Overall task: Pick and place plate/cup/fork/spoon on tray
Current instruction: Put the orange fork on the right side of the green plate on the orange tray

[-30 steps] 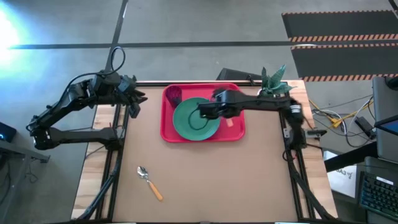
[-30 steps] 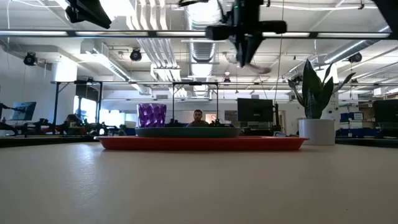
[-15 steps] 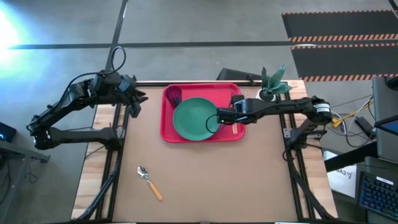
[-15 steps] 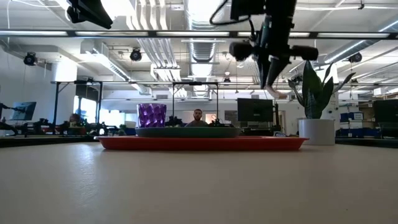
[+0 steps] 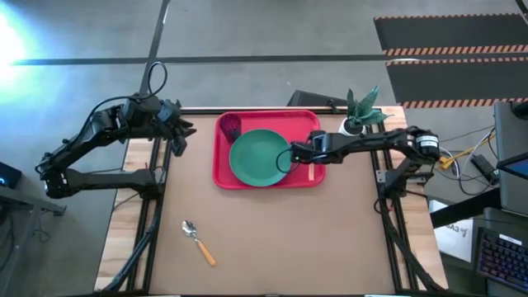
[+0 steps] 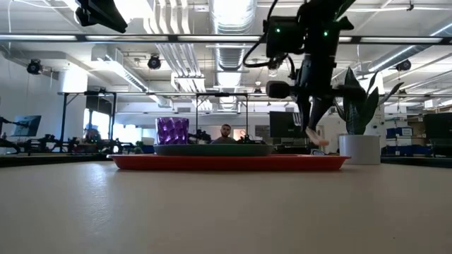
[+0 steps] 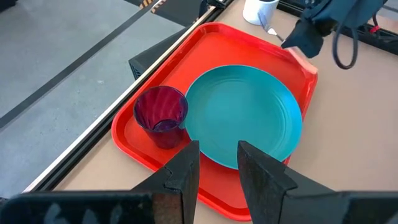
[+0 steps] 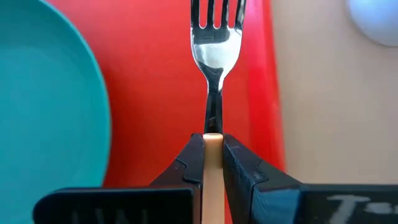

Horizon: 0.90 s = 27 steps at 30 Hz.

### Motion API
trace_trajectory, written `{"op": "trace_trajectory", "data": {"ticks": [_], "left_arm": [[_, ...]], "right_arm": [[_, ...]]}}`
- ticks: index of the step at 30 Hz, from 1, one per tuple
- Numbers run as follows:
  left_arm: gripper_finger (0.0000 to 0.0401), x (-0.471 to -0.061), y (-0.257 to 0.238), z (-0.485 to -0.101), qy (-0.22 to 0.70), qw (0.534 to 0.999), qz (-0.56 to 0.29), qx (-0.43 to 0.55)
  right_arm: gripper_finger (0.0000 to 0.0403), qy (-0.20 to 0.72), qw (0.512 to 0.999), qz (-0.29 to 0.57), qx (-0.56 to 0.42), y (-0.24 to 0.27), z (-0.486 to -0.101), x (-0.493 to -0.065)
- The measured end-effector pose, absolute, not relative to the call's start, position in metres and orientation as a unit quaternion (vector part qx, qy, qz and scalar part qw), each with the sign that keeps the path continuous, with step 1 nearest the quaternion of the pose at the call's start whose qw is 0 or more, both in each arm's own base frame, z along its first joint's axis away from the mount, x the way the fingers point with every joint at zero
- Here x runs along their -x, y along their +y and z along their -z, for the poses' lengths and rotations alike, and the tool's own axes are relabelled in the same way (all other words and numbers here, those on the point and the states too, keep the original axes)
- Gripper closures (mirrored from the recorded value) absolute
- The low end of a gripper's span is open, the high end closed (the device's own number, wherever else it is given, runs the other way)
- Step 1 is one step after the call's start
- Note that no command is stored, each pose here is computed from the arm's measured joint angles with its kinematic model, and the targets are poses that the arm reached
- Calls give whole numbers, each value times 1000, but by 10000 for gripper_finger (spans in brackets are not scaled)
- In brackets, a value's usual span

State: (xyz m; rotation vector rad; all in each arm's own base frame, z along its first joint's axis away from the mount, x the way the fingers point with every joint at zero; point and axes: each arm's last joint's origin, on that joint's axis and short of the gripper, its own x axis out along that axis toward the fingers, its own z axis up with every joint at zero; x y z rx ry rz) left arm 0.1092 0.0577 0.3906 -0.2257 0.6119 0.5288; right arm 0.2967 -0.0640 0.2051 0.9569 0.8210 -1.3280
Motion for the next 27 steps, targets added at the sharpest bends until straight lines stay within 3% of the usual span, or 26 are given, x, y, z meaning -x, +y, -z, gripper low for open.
{"op": "trace_trajectory", "data": {"ticks": [11, 27], "left_arm": [[311, -109, 58, -391, 297, 913, -257, 109], [311, -110, 58, -391, 297, 913, -257, 110]], "right_arm": [[382, 399, 607, 556, -404, -82, -184, -284], [382, 390, 613, 547, -417, -99, -166, -276]]}}
